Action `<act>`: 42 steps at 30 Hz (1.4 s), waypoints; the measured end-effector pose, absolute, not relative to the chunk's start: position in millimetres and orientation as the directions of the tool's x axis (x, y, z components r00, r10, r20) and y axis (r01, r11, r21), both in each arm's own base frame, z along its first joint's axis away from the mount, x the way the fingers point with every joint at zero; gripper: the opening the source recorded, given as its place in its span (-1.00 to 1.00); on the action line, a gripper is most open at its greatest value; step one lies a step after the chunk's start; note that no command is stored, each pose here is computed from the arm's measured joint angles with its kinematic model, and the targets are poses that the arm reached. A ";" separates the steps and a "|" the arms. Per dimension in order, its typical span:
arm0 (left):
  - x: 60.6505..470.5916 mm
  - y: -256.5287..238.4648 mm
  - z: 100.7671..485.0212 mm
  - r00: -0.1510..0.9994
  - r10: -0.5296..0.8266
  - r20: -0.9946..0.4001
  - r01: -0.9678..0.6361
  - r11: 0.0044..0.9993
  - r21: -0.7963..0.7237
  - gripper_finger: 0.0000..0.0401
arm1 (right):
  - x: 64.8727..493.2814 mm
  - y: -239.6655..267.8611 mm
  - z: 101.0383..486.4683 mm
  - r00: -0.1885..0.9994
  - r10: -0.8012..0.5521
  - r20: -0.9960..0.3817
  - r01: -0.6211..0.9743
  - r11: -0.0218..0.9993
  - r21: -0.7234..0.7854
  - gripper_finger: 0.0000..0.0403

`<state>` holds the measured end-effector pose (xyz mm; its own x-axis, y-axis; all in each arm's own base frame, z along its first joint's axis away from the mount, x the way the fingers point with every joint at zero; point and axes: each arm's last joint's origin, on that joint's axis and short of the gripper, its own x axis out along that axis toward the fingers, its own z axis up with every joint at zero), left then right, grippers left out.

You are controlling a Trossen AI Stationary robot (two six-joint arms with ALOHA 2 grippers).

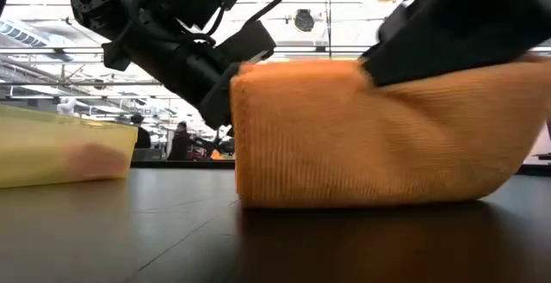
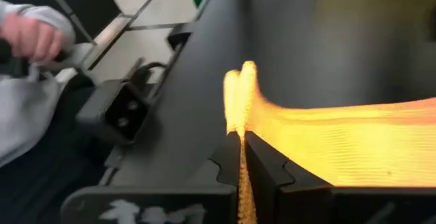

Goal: Fold microfiber towels
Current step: Fold the orange microfiber towel

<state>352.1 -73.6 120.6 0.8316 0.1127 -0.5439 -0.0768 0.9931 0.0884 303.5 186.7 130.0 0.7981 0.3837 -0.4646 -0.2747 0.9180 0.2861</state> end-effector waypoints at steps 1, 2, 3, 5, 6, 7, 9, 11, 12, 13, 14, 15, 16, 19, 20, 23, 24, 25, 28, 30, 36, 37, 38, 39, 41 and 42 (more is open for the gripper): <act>351.4 -75.0 120.1 0.829 0.110 -0.549 -0.072 0.993 0.090 -0.54 | 305.3 183.7 129.9 0.802 0.376 -0.465 -0.265 0.921 0.286 -0.98; 350.8 -76.6 119.7 0.827 0.107 -0.552 -0.067 0.994 0.091 -0.54 | 306.9 180.9 130.7 0.806 0.369 -0.463 -0.258 0.923 0.287 -0.98; 350.1 -78.0 119.1 0.823 0.104 -0.558 -0.062 0.994 0.094 -0.54 | 308.2 177.9 132.4 0.810 0.362 -0.460 -0.250 0.925 0.288 -0.98; 348.0 -80.4 117.0 0.809 0.102 -0.579 -0.052 0.993 0.102 -0.54 | 309.6 172.6 139.1 0.820 0.352 -0.452 -0.238 0.927 0.290 -0.98; 346.7 -80.8 115.7 0.803 0.101 -0.588 -0.048 0.993 0.105 -0.54 | 309.5 170.0 143.5 0.822 0.347 -0.451 -0.232 0.928 0.290 -0.98; 345.2 -81.1 114.1 0.797 0.101 -0.596 -0.046 0.993 0.108 -0.54 | 309.2 166.8 149.2 0.826 0.341 -0.449 -0.226 0.930 0.290 -0.98; 341.9 -81.4 110.9 0.790 0.101 -0.605 -0.041 0.993 0.111 -0.54 | 307.9 160.4 159.5 0.833 0.323 -0.449 -0.210 0.936 0.284 -0.98; 339.3 -80.7 108.3 0.786 0.102 -0.610 -0.041 0.993 0.112 -0.54 | 306.6 151.6 166.7 0.838 0.281 -0.468 -0.168 0.949 0.267 -0.98; 338.4 -80.5 107.5 0.786 0.102 -0.610 -0.043 0.993 0.110 -0.54 | 307.1 146.4 168.0 0.838 0.260 -0.480 -0.147 0.954 0.260 -0.98; 337.8 -80.3 106.9 0.788 0.101 -0.607 -0.045 0.993 0.108 -0.54 | 307.9 141.3 168.4 0.837 0.240 -0.492 -0.126 0.959 0.254 -0.98; 337.0 -80.1 106.4 0.795 0.099 -0.598 -0.046 0.994 0.104 -0.54 | 309.1 136.4 167.3 0.834 0.221 -0.506 -0.106 0.963 0.247 -0.98; 336.2 -80.0 106.0 0.803 0.096 -0.588 -0.045 0.994 0.100 -0.54 | 310.8 131.4 166.4 0.832 0.206 -0.514 -0.088 0.966 0.245 -0.98; 335.7 -80.2 105.9 0.812 0.081 -0.577 -0.033 0.995 0.094 -0.54 | 312.4 126.1 165.4 0.831 0.190 -0.523 -0.069 0.968 0.242 -0.98; 335.2 -80.6 105.9 0.824 0.058 -0.564 -0.011 0.996 0.085 -0.54 | 314.9 110.7 161.2 0.813 0.134 -0.567 -0.005 0.975 0.222 -0.98; 335.1 -80.6 105.8 0.824 0.058 -0.564 -0.010 0.996 0.087 -0.54 | 315.3 106.0 159.5 0.809 0.121 -0.575 0.010 0.976 0.219 -0.98; 334.9 -80.6 105.4 0.822 0.058 -0.567 -0.009 0.996 0.089 -0.54 | 316.2 93.8 155.6 0.811 0.092 -0.578 0.045 0.975 0.218 -0.98; 335.2 -80.6 103.8 0.821 0.058 -0.568 -0.008 0.996 0.091 -0.54 | 315.7 90.5 153.9 0.811 0.084 -0.578 0.055 0.974 0.219 -0.98; 335.7 -80.8 102.1 0.822 0.058 -0.566 -0.007 0.996 0.092 -0.54 | 314.2 87.3 151.0 0.809 0.077 -0.582 0.065 0.974 0.219 -0.98; 335.3 -80.5 100.0 0.818 0.064 -0.572 0.002 0.994 0.113 -0.54 | 308.3 80.9 142.0 0.812 0.091 -0.576 0.066 0.967 0.247 -0.98; 335.4 -80.3 104.9 0.823 0.072 -0.563 -0.009 0.993 0.115 -0.54 | 304.3 79.9 138.2 0.828 0.122 -0.547 0.042 0.959 0.279 -0.98; 325.0 -77.8 129.6 0.800 0.125 -0.586 -0.067 0.991 0.120 -0.54 | 297.6 80.1 133.8 0.854 0.163 -0.494 0.002 0.949 0.316 -0.98; 323.8 -77.5 128.9 0.790 0.127 -0.600 -0.074 0.991 0.113 -0.54 | 298.0 80.9 134.8 0.857 0.172 -0.485 -0.008 0.947 0.321 -0.98; 321.9 -76.9 126.8 0.771 0.132 -0.623 -0.077 0.990 0.115 -0.54 | 298.2 81.4 135.5 0.859 0.184 -0.478 -0.020 0.944 0.328 -0.98; 319.7 -76.3 124.2 0.751 0.138 -0.646 -0.079 0.990 0.120 -0.54 | 298.7 81.7 136.5 0.864 0.190 -0.466 -0.028 0.943 0.332 -0.98; 320.0 -76.5 117.4 0.737 0.138 -0.661 -0.085 0.990 0.111 -0.54 | 299.8 82.3 138.9 0.875 0.195 -0.442 -0.041 0.941 0.336 -0.98; 322.6 -77.5 112.0 0.737 0.127 -0.663 -0.083 0.992 0.098 -0.54 | 300.1 82.3 139.6 0.879 0.196 -0.435 -0.044 0.941 0.335 -0.98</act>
